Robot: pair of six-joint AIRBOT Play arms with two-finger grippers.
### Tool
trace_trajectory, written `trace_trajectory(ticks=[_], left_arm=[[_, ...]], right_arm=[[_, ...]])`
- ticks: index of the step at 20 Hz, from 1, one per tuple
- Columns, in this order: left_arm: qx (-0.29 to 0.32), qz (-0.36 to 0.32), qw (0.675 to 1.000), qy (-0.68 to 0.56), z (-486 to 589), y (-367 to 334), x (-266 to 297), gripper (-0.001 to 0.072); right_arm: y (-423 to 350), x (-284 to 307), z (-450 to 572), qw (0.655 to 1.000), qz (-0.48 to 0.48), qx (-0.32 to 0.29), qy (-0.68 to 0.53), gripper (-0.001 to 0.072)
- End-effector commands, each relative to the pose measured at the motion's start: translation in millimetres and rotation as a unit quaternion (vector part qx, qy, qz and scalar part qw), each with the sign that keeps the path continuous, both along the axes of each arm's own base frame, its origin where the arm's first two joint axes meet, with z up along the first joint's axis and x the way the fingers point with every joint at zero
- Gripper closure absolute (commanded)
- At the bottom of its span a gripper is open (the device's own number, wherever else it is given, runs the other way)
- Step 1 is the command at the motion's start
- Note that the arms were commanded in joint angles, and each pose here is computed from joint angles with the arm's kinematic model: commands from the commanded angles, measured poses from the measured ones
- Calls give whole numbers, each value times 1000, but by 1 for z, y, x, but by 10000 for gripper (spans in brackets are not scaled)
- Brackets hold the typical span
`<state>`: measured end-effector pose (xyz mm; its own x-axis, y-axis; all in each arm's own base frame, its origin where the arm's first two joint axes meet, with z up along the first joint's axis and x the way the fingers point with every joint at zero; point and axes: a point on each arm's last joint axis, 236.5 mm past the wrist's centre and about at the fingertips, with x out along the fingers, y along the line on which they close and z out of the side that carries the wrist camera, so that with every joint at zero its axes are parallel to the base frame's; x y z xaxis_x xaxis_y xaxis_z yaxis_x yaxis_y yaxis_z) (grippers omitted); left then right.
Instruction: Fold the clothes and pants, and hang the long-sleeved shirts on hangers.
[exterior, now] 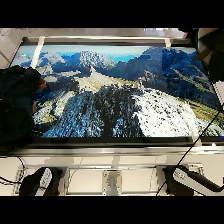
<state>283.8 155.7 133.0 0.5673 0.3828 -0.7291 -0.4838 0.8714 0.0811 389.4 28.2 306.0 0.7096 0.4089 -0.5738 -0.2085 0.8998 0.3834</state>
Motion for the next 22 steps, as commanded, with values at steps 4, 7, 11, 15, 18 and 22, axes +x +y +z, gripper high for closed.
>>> trace_trajectory(ticks=[4,7,11,15,18,22], left_arm=[[16,-13,1000,10,3,2,-2,567],[-2,-3,1000,24,2,-3,-11,565],[-8,3,1000,25,1,-3,-14,566],[30,-13,999,-26,27,4,6,130],[107,-20,985,-136,112,28,51,127],[123,20,992,9,99,89,91,81]], right_arm=[[75,-12,-69,985,129,0,111,165],[107,0,-91,980,157,-23,117,165],[123,4,-124,971,176,-69,146,165],[126,7,-137,968,180,-79,158,165],[127,9,-138,968,180,-79,159,164],[139,16,-132,971,182,-74,134,163]])
